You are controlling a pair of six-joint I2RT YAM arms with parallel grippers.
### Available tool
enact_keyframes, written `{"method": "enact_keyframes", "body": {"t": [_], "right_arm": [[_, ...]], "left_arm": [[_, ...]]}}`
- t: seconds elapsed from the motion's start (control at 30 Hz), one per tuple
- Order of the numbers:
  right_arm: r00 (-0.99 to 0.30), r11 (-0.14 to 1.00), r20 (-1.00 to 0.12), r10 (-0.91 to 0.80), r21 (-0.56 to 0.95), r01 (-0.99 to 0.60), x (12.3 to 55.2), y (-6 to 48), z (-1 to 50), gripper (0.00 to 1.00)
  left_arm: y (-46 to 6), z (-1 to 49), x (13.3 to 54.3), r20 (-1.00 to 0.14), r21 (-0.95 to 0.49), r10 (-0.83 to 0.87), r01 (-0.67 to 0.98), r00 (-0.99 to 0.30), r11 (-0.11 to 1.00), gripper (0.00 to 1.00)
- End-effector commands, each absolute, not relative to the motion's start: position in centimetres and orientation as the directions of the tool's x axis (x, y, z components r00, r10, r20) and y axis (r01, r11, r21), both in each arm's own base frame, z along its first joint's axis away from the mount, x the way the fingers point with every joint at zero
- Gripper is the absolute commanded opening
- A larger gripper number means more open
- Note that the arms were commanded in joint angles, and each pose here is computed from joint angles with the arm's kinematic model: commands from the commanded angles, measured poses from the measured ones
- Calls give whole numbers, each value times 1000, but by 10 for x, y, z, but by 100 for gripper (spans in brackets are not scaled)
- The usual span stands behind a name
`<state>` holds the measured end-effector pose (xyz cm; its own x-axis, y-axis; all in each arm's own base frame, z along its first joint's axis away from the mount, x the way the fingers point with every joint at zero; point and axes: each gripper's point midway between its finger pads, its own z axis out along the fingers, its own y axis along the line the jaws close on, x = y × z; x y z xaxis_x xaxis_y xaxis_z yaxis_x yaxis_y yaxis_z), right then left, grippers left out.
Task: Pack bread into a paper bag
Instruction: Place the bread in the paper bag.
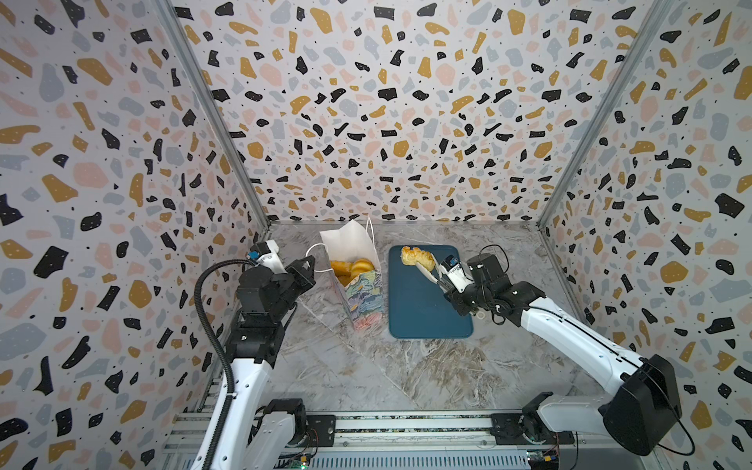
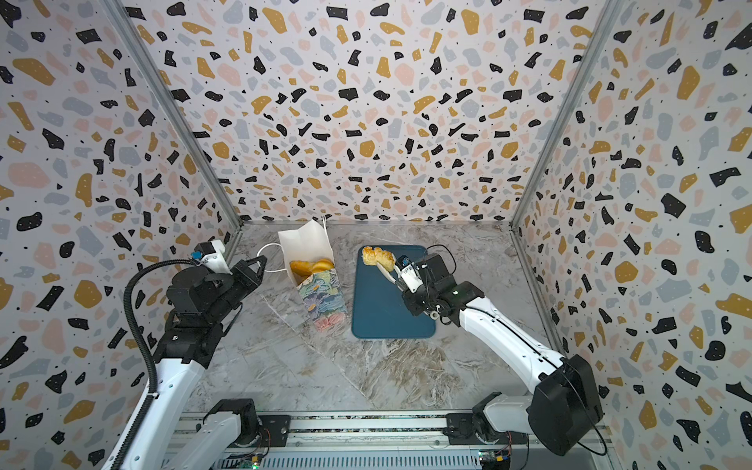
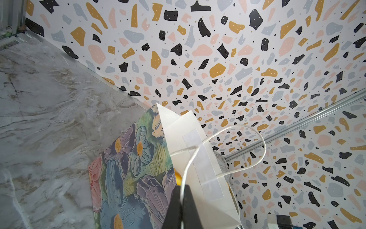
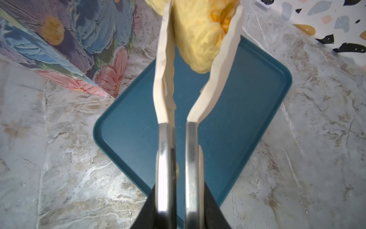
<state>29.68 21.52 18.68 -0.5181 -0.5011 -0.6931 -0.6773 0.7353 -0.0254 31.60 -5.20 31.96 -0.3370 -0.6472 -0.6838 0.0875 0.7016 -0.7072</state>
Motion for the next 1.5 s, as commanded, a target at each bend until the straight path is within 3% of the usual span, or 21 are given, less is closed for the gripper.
{"method": "enact_keyframes", "body": {"t": [0.0, 0.77, 1.47], "right_arm": [[-469, 749, -761, -448, -34, -661, 299, 221, 228, 30], [-263, 716, -885, -384, -105, -690, 286, 265, 360, 29], [-86, 626, -903, -420, -220, -748, 245, 329, 417, 28]], "left_arm": [[-54, 325, 314, -698, -701, -640, 126, -320, 702, 0], [-60, 326, 308, -695, -710, -640, 167, -329, 684, 0], [-59, 326, 304, -700, -704, -636, 164, -325, 691, 0]]}}
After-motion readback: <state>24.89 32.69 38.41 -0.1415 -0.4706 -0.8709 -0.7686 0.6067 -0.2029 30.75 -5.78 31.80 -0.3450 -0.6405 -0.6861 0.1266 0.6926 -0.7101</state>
